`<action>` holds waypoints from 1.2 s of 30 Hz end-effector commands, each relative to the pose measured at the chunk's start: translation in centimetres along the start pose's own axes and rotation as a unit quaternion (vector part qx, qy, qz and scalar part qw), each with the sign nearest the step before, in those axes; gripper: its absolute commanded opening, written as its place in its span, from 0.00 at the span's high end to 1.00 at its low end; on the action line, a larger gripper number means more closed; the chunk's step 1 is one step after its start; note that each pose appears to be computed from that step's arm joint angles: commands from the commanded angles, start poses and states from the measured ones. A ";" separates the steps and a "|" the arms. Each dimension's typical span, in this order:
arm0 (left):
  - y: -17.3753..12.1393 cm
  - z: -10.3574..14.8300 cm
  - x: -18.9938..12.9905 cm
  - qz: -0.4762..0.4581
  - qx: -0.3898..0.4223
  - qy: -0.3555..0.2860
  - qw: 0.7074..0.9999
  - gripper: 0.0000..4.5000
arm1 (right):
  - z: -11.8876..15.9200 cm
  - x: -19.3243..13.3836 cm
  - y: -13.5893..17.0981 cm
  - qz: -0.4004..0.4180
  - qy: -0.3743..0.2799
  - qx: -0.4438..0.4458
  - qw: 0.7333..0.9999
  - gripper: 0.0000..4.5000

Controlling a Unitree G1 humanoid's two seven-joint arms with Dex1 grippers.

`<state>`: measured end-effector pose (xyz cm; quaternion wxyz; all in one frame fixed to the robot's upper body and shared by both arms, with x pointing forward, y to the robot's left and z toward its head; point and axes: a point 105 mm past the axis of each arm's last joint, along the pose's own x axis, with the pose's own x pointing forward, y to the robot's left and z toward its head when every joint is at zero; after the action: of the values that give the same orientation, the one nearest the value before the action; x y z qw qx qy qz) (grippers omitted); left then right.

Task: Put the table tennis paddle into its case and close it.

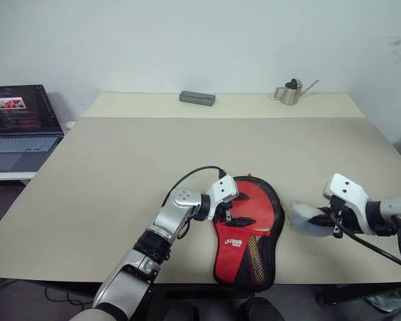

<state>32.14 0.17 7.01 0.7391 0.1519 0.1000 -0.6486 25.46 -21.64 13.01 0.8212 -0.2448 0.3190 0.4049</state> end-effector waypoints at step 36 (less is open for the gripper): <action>-1.8 -3.6 1.6 -0.030 -0.047 0.055 0.997 0.12 | -1.2 -3.0 14.1 0.297 0.017 -0.041 0.954 0.96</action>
<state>31.64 -1.35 7.11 0.7265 0.1478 0.0954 -0.6642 14.34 -17.95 12.41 0.6930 -0.2076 0.3680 0.5841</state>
